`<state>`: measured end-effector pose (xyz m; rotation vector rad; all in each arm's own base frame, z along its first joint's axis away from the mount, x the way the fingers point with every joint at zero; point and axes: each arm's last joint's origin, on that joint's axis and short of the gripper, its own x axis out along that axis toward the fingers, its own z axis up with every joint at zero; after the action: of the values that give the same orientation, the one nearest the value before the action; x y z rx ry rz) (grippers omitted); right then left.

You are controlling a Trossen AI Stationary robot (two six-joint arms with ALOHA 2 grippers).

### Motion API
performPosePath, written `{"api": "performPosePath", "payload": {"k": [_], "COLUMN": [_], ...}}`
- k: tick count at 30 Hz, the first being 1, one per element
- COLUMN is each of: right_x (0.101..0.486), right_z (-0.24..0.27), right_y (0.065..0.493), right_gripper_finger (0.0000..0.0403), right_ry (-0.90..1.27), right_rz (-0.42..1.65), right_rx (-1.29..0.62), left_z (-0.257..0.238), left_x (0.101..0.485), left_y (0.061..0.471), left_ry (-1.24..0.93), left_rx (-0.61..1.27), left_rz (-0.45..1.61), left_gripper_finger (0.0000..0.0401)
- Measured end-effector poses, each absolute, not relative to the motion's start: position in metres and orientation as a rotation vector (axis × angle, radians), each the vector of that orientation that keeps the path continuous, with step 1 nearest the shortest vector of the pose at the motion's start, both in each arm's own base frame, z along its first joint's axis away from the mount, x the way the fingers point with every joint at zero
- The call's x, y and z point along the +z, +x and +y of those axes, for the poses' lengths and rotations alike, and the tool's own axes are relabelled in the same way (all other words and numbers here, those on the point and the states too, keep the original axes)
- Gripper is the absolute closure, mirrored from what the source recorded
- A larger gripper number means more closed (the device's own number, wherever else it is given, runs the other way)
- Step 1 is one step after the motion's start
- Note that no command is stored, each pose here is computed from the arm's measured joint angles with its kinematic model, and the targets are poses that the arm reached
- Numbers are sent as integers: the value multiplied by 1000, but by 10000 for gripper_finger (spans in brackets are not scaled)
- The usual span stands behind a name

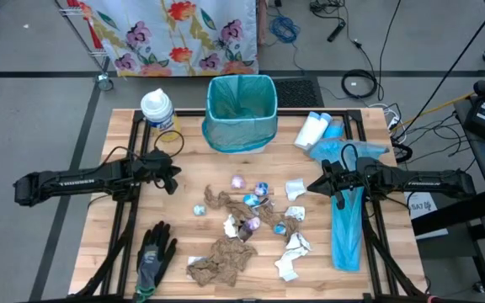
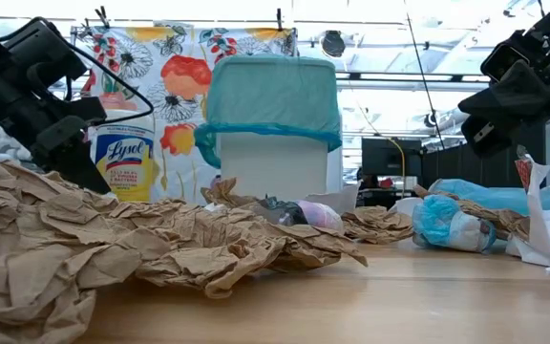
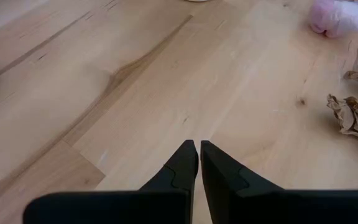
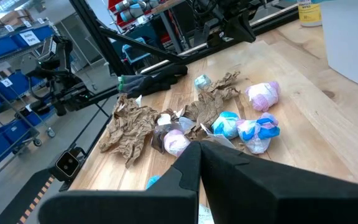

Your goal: Place trash/remove bag and relplace

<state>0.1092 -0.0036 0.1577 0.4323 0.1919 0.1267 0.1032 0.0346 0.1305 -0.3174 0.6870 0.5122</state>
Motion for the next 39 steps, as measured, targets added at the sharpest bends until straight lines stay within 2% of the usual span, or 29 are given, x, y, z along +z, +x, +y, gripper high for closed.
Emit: {"api": "performPosePath", "payload": {"k": [26,34,39], "right_x": [158,157,157], "right_z": [-4,-7,-7], "right_y": [109,110,110], "right_gripper_finger": [401,401,401], "right_ry": [433,656,686], "right_rz": [191,177,176], "right_rx": [126,-1,-4], "left_z": [35,35,35], "left_x": [131,131,131], "left_y": [103,103,103], "left_ry": [-317,-317,-317], "left_rx": [512,512,512], "left_rz": [687,688,687], "left_gripper_finger": [374,374,374]}}
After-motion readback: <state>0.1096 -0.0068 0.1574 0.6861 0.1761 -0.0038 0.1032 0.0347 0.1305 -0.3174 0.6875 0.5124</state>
